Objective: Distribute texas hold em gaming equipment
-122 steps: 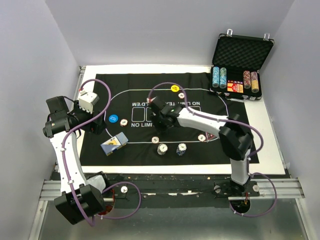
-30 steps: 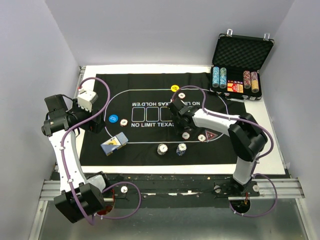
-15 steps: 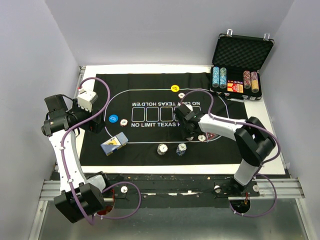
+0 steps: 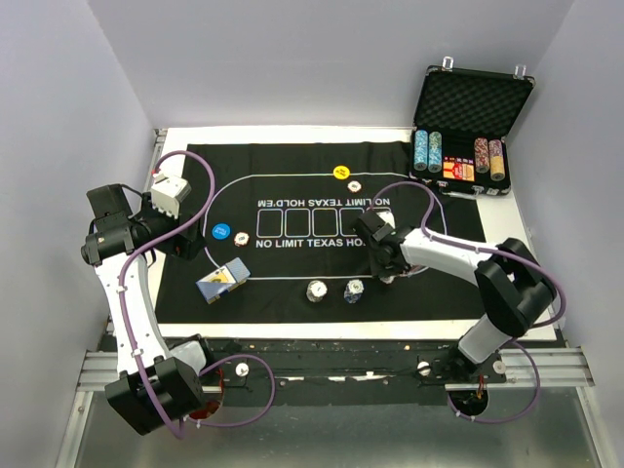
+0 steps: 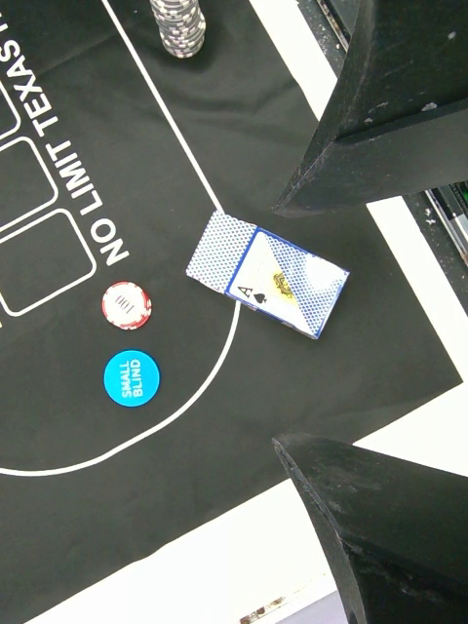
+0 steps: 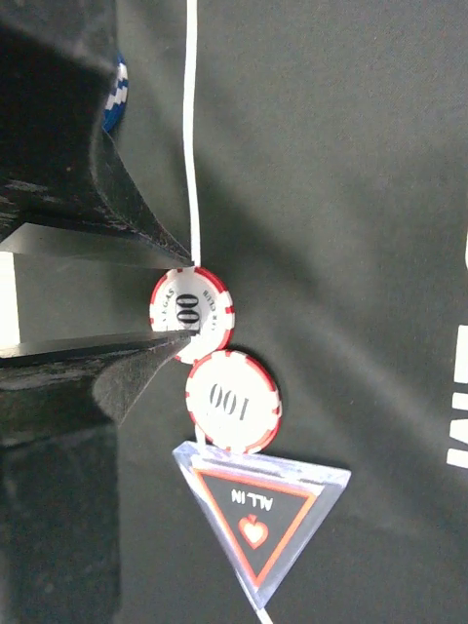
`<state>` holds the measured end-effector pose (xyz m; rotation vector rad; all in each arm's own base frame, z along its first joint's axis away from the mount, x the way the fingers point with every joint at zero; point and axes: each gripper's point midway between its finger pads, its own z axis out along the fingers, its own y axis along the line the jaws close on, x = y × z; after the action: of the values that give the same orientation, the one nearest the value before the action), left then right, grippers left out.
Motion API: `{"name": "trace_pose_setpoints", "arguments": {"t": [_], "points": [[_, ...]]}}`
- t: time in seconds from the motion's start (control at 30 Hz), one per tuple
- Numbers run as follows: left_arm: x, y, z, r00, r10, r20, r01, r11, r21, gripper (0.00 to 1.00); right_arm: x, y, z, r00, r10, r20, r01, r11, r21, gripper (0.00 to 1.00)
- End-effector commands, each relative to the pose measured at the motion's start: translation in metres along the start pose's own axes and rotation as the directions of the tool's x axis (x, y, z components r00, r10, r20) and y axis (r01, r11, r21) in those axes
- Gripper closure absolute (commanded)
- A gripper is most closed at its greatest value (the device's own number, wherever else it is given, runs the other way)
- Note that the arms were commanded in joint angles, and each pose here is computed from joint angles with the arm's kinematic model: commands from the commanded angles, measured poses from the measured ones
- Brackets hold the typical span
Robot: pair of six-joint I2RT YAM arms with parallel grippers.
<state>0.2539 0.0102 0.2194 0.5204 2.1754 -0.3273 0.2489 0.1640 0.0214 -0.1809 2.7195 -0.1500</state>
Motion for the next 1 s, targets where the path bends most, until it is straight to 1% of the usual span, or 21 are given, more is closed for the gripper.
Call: {"name": "trace_pose_setpoints", "arguments": {"t": [0.0, 0.07, 0.17, 0.23, 0.37, 0.43, 0.47, 0.57, 0.7, 0.83, 0.97], "points": [[-0.003, 0.000, -0.004, 1.000, 0.013, 0.006, -0.013, 1.000, -0.007, 0.01, -0.021, -0.009, -0.027, 0.999, 0.026, 0.047, -0.027, 0.999, 0.025, 0.60], [-0.003, 0.000, -0.005, 1.000, 0.014, 0.007, -0.014, 1.000, -0.006, 0.01, -0.038, 0.002, -0.042, 0.996, 0.028, 0.084, -0.024, 0.999, -0.045, 0.56], [-0.004, -0.001, -0.005, 1.000, 0.009, 0.007, -0.009, 1.000, 0.002, 0.01, -0.062, 0.024, -0.069, 0.988, 0.021, 0.153, 0.007, 0.984, -0.178, 0.46], [-0.003, -0.002, -0.004, 1.000, 0.002, 0.005, -0.002, 1.000, 0.008, 0.01, -0.076, 0.039, -0.086, 0.980, 0.006, 0.198, 0.041, 0.971, -0.236, 0.39], [-0.001, -0.003, -0.003, 1.000, -0.008, 0.000, 0.008, 1.000, 0.015, 0.01, -0.087, 0.079, -0.112, 0.959, -0.088, 0.270, 0.173, 0.935, -0.310, 0.20], [-0.001, -0.004, -0.002, 1.000, -0.014, 0.002, 0.014, 1.000, 0.020, 0.01, -0.081, 0.105, -0.121, 0.947, -0.162, 0.279, 0.257, 0.902, -0.348, 0.12], [0.000, -0.004, -0.002, 1.000, -0.014, 0.000, 0.014, 1.000, 0.021, 0.01, -0.075, 0.118, -0.119, 0.941, -0.204, 0.271, 0.295, 0.887, -0.354, 0.10], [0.000, -0.004, -0.002, 1.000, -0.019, 0.001, 0.019, 1.000, 0.022, 0.01, -0.050, 0.147, -0.115, 0.914, -0.318, 0.250, 0.393, 0.847, -0.357, 0.07], [0.000, -0.005, -0.003, 1.000, -0.015, 0.000, 0.015, 1.000, 0.020, 0.01, -0.026, 0.164, -0.100, 0.893, -0.402, 0.204, 0.450, 0.824, -0.345, 0.06], [-0.001, -0.004, -0.004, 1.000, -0.010, 0.002, 0.010, 1.000, 0.016, 0.01, -0.014, 0.167, -0.090, 0.884, -0.435, 0.172, 0.467, 0.823, -0.324, 0.06], [-0.002, -0.004, -0.004, 1.000, -0.009, 0.003, 0.009, 1.000, 0.015, 0.01, -0.007, 0.170, -0.086, 0.882, -0.445, 0.154, 0.470, 0.817, -0.333, 0.06]]}}
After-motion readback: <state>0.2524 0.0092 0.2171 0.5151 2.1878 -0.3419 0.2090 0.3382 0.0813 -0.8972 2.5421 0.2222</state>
